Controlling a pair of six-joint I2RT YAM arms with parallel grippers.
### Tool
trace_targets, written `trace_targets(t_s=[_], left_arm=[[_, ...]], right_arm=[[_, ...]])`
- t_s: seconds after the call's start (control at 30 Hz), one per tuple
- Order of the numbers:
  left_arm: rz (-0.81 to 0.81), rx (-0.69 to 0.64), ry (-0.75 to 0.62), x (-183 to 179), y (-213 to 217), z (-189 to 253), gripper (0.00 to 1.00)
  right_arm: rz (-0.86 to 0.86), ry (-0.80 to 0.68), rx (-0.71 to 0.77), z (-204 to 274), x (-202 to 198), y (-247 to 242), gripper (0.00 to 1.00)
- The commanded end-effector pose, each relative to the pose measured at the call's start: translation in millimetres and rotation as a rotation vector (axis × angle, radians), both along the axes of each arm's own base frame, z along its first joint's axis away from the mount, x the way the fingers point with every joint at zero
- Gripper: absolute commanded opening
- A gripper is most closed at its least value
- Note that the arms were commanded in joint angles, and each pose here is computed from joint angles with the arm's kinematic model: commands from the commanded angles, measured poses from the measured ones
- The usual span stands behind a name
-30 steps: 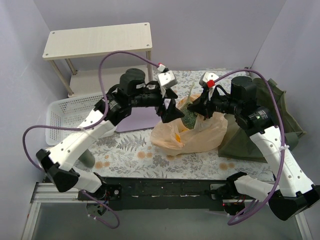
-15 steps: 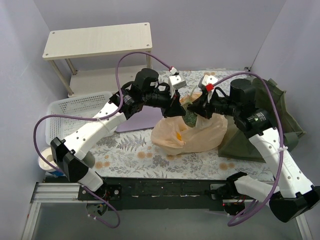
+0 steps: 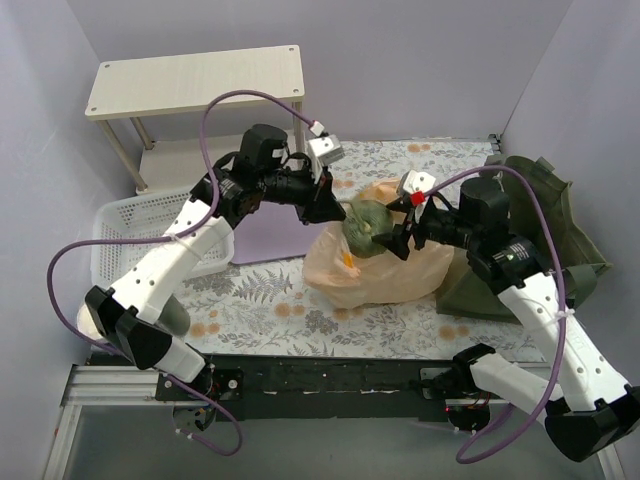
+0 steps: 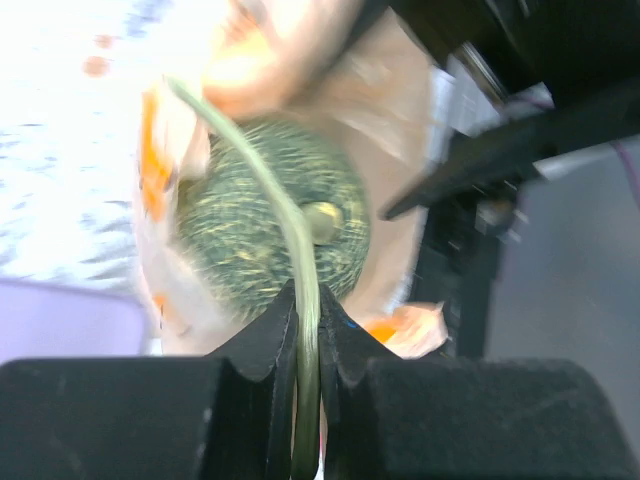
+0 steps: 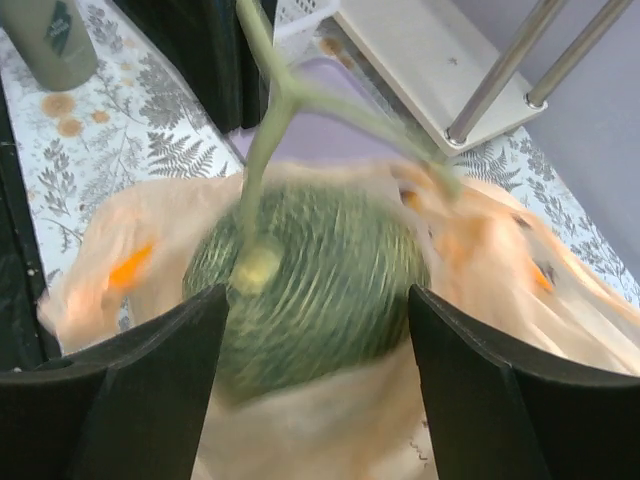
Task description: Untie the knot of the grocery bags and take out the mixed food
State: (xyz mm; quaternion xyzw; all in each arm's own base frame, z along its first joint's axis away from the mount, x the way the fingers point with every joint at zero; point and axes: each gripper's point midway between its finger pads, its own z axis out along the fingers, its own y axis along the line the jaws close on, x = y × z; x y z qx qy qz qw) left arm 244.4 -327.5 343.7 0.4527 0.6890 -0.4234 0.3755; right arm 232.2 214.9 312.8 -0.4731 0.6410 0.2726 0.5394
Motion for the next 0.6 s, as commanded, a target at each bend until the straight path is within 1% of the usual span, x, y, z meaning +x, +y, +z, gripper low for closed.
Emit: trace_targets(t_s=[0.0,0.07,0.13,0.17,0.27,0.37,0.47,0.57], left_arm=[[0.171,-0.236,-0.307,20,58,129,0.00],[0.192,-0.276,-0.293,27,66,143,0.00],[0.187,-0.316,-0.322,28,67,163,0.00],[0.172,-0.318,-0.303,33,62,162,0.00],[0.147,-0.367,-0.328,36,57,189,0.00],[0.135,-0.392,-0.356,36,55,207,0.00],[0.199,-0.375,-0.387,48,60,207,0.00],[0.279,-0.319,-0.441,56,78,202,0.00]], right_arm=[[-0.060,0.272,-0.242,-108,-22,-33,0.80],[-0.047,0.314,-0.260,-120,-25,-33,0.81],[-0.011,0.341,-0.262,-128,-32,-31,0.81],[-0.006,0.340,-0.258,-130,-34,-31,0.81],[-0.025,0.352,-0.264,-140,-33,-33,0.81],[-0.047,0.361,-0.275,-149,-29,-35,0.81],[-0.054,0.371,-0.290,-156,-28,-36,0.81],[-0.060,0.371,-0.303,-158,-28,-39,0.81]])
